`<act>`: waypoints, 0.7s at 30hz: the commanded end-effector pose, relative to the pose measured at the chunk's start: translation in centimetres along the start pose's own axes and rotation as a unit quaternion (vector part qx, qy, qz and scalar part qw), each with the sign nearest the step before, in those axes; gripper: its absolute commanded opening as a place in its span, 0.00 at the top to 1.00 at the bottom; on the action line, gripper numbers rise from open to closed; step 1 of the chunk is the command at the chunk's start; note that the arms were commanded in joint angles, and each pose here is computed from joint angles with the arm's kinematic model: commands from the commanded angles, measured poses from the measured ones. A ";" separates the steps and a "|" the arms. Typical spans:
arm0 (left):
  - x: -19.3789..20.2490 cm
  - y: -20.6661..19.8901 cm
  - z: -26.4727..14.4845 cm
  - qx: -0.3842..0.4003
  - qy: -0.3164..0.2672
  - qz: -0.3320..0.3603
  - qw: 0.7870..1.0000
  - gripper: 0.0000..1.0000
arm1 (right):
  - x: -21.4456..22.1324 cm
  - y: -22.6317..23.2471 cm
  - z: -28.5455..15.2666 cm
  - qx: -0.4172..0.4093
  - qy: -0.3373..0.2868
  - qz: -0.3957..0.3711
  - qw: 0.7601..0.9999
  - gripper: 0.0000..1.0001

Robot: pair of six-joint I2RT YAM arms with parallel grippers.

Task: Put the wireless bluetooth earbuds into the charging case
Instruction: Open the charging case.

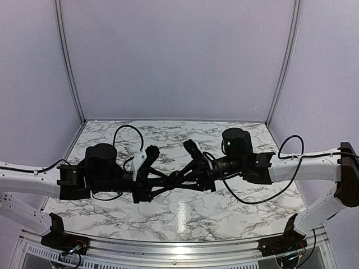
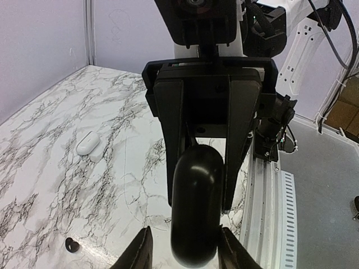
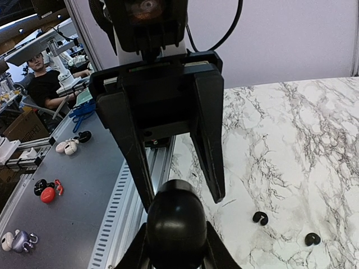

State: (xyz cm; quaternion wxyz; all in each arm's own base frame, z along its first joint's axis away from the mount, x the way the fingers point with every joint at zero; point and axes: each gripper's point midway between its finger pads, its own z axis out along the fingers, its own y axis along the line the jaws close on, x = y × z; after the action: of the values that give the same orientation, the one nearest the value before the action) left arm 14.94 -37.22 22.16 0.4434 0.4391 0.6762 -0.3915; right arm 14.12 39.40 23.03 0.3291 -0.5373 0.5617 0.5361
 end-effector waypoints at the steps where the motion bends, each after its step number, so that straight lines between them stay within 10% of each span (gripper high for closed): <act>1: -0.9 2.8 -1.2 -0.058 -0.020 -0.015 0.998 0.60 | -0.5 1.5 0.1 -0.037 -0.001 -0.010 0.999 1.00; 21: -1.0 2.6 -1.2 -0.040 -0.019 -0.025 0.999 0.58 | -0.4 1.2 0.4 -0.039 -0.002 -0.008 0.999 1.00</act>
State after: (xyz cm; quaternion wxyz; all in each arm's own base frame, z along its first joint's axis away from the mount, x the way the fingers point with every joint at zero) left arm 15.39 -36.74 22.27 0.4374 0.4285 0.6815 -0.4009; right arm 14.46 39.58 23.03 0.3373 -0.5357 0.5615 0.5329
